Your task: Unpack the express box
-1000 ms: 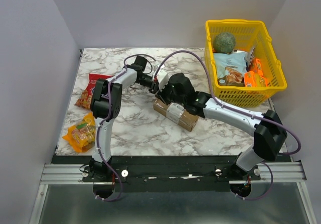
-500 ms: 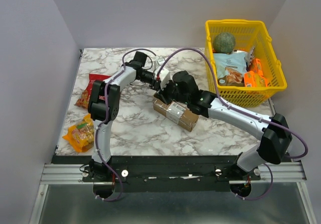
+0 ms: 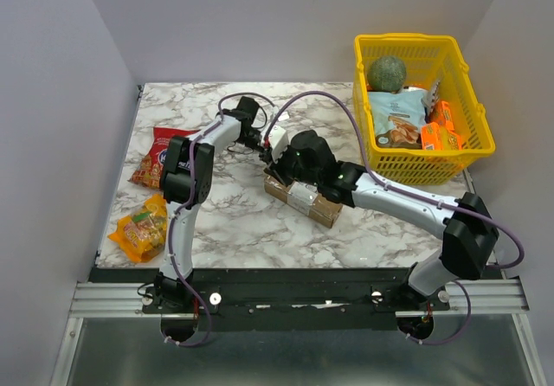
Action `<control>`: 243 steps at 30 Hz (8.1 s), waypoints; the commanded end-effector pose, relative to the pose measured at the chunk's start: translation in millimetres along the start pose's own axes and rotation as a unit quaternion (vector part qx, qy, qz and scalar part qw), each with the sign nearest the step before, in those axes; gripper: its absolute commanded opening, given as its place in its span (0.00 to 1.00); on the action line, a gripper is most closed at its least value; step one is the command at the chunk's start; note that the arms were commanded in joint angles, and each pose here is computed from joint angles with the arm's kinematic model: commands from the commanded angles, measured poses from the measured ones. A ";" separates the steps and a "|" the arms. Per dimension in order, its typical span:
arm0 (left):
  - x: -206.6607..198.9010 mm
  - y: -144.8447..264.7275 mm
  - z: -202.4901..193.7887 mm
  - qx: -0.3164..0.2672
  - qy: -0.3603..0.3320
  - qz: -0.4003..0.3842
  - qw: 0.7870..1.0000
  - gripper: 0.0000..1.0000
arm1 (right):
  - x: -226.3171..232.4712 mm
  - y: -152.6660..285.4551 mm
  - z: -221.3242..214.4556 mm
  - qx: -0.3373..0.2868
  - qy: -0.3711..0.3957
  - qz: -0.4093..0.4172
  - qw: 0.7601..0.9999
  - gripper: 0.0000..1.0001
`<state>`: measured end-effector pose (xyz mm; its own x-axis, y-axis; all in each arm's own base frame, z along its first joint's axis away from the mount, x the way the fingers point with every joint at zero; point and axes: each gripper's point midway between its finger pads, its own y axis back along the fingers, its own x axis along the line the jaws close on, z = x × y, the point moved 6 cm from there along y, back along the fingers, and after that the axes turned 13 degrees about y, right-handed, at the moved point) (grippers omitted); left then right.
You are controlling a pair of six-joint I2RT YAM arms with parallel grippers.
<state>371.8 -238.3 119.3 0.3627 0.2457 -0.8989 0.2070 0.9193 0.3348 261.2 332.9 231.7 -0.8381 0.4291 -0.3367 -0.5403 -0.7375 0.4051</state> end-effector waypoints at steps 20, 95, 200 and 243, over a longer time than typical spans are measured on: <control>-39.3 4.8 -1.6 0.003 -0.038 -0.018 0.999 0.00 | 17.1 14.8 14.1 -0.040 0.008 0.074 0.996 0.00; 25.9 -23.2 -37.5 0.065 0.046 0.039 0.996 0.00 | 1.6 -36.2 -26.0 0.011 0.072 0.004 0.997 0.00; 31.5 -23.2 -36.3 0.078 0.019 0.038 0.996 0.00 | 5.1 13.4 -70.5 0.123 0.013 0.046 0.991 0.00; 30.2 -22.6 -36.3 0.085 0.006 0.028 0.996 0.00 | 5.2 23.4 -85.6 0.156 0.070 0.132 0.976 0.00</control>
<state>340.1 -249.3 113.2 0.3078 0.1911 -0.9321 0.3461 0.8900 0.2968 259.3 289.6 185.8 -0.9259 0.1998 -0.3208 -0.3686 -0.6649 0.6497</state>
